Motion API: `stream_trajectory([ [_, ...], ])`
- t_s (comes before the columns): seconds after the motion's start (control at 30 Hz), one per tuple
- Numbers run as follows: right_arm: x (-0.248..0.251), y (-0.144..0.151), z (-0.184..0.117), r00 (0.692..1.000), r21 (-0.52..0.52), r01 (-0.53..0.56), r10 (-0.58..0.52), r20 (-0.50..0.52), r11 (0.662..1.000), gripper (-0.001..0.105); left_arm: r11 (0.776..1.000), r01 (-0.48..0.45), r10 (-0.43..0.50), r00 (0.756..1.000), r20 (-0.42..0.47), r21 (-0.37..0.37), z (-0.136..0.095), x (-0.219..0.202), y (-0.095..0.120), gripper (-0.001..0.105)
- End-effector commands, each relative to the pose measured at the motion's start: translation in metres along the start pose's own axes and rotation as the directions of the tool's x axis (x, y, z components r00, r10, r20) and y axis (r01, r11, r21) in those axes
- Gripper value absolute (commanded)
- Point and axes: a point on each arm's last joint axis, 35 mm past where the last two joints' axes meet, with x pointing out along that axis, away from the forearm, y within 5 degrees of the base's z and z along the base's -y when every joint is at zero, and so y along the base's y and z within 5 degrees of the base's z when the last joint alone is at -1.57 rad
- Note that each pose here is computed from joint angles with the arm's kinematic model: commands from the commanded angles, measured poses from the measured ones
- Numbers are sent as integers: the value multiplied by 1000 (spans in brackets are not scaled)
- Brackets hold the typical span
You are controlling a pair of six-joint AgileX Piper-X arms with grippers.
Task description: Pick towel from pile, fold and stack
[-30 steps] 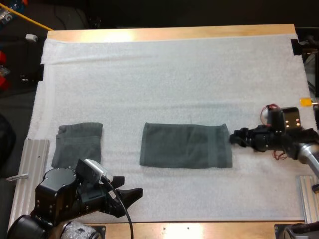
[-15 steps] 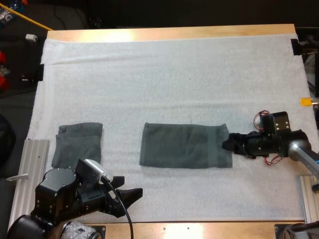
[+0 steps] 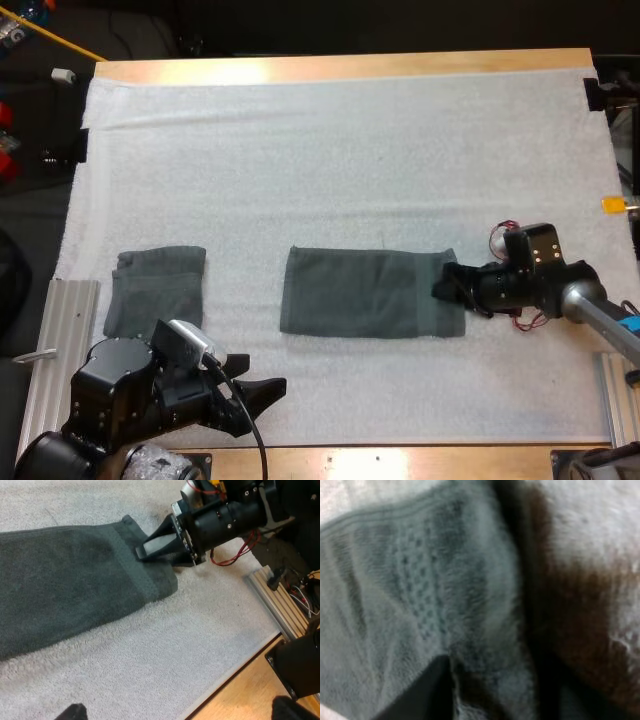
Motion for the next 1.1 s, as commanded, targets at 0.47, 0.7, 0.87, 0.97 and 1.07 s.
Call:
stream_trajectory([
  [0.47, -64, 37, 14, 918, -210, 397, -390, 75, 894, 0, 1000, 13, -13, 1000, 7, -1, 0, -2, -2, 70],
  [0.7, -98, 54, 27, 765, -346, 621, -641, 68, 704, 0, 1000, 13, -13, 1000, 7, -1, 0, -2, -2, 70],
  [0.87, -100, 61, 28, 778, -344, 604, -625, 60, 719, 0, 1000, 13, -13, 1000, 7, -1, 0, -2, -2, 70],
  [0.97, -91, 71, 25, 821, -347, 546, -569, 41, 763, 0, 1000, 13, -13, 1000, 7, -1, 0, -2, -2, 70],
  [1.07, -79, 86, 21, 850, -362, 504, -524, 50, 784, 0, 1000, 13, -13, 1000, 7, -1, 0, -2, -2, 70],
])
